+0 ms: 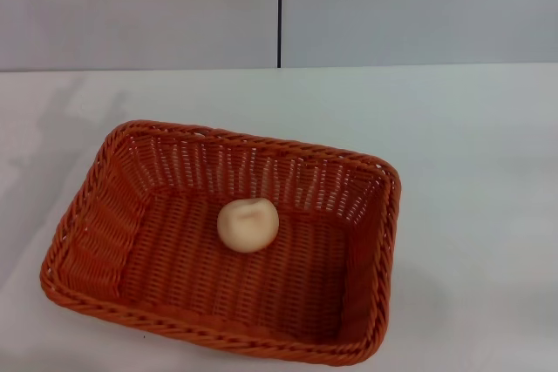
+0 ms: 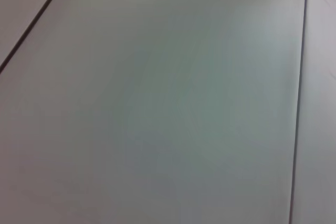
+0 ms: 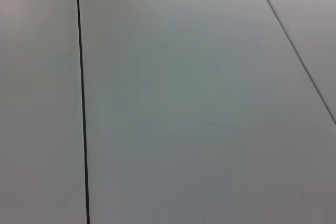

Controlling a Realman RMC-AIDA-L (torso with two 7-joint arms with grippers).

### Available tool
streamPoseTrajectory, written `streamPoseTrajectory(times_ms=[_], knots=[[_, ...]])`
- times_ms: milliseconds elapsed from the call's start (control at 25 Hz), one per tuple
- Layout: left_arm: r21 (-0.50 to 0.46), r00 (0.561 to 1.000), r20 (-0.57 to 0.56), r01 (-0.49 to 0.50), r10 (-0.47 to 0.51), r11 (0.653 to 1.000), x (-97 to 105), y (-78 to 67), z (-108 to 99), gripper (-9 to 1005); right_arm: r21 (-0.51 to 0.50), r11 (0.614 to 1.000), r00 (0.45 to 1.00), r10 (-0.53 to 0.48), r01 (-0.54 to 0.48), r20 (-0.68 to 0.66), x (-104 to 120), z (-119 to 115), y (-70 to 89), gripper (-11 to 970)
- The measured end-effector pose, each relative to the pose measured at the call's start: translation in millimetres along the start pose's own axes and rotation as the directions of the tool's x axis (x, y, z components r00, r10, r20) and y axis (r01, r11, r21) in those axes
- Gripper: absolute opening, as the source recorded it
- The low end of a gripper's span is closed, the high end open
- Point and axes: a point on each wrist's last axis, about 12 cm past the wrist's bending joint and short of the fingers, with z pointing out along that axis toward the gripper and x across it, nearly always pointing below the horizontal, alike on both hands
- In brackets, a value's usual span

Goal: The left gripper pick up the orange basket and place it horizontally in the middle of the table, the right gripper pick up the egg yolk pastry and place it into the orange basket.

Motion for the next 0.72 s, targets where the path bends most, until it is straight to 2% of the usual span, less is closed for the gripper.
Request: streamPoseTrajectory(times_ms=[440,720], knots=[[0.014,0.999,0.033,0.008,-0.009,1.0,-3,-5.2,-8,813,0.049,0.999,1.0,0.013,-0.013,0.003,2,-4,-1.9,585],[0.023,0.998,0.055,0.022,-0.023,0.999,-5,-10.2,-15,813,0.039,0.999,1.0,0.018,-0.018,0.006,1,-9,-0.3,585]])
